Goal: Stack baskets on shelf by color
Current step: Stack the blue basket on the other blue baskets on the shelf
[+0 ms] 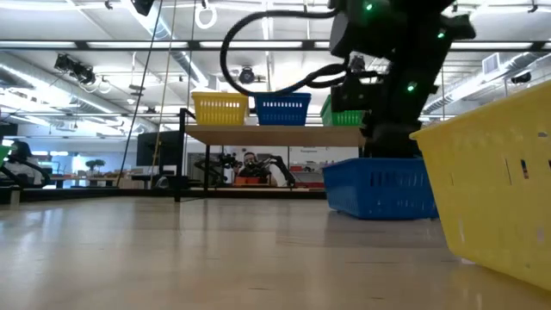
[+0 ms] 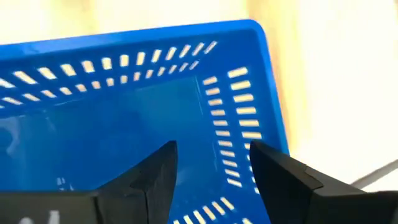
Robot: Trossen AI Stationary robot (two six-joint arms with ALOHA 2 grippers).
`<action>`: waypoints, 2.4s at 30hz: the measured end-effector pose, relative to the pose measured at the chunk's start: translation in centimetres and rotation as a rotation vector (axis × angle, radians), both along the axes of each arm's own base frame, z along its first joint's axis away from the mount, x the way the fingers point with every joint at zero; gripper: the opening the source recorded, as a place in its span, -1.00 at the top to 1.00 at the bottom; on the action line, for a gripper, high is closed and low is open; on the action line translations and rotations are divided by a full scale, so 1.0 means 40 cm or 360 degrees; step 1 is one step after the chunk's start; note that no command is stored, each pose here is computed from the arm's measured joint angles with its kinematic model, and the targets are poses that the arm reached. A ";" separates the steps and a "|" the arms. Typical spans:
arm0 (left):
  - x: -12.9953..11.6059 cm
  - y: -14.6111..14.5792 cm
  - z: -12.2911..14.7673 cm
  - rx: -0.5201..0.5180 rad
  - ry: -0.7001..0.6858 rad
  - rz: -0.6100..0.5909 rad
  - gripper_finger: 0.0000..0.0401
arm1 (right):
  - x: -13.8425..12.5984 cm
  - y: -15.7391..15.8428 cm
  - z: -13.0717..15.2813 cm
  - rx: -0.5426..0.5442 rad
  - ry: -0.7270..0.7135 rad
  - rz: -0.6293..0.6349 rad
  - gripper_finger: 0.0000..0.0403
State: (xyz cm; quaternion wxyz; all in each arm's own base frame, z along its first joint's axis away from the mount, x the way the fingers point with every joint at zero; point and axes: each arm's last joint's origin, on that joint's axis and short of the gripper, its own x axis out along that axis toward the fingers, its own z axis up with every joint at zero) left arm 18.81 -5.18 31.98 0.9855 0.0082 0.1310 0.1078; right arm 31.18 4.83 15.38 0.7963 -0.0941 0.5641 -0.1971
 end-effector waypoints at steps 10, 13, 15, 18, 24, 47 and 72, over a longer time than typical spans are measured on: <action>0.000 0.000 -0.001 0.0002 0.0006 0.0000 0.42 | -0.017 -0.003 0.099 0.0148 -0.0012 0.0055 -0.03; 0.000 0.000 -0.001 0.0002 0.0006 0.0000 0.42 | -0.021 0.027 0.150 0.0349 -0.0124 0.0107 -0.03; 0.000 0.000 -0.001 -0.0001 0.0004 0.0001 0.42 | -0.028 0.052 0.161 0.0443 -0.0146 0.0129 -0.03; 0.000 0.000 -0.001 -0.0003 0.0004 0.0001 0.42 | -0.041 0.102 0.148 0.0493 -0.0088 0.0188 -0.03; 0.000 0.000 -0.001 -0.0003 0.0003 0.0001 0.42 | -0.056 0.186 0.104 0.0430 -0.0001 0.0281 -0.03; 0.000 0.000 -0.001 -0.0002 0.0005 0.0001 0.42 | -0.027 0.187 0.008 0.0325 0.0125 0.0392 0.32; 0.000 0.000 -0.001 0.0001 0.0007 0.0000 0.42 | 0.124 0.095 0.364 -0.0100 -0.0124 0.0635 0.96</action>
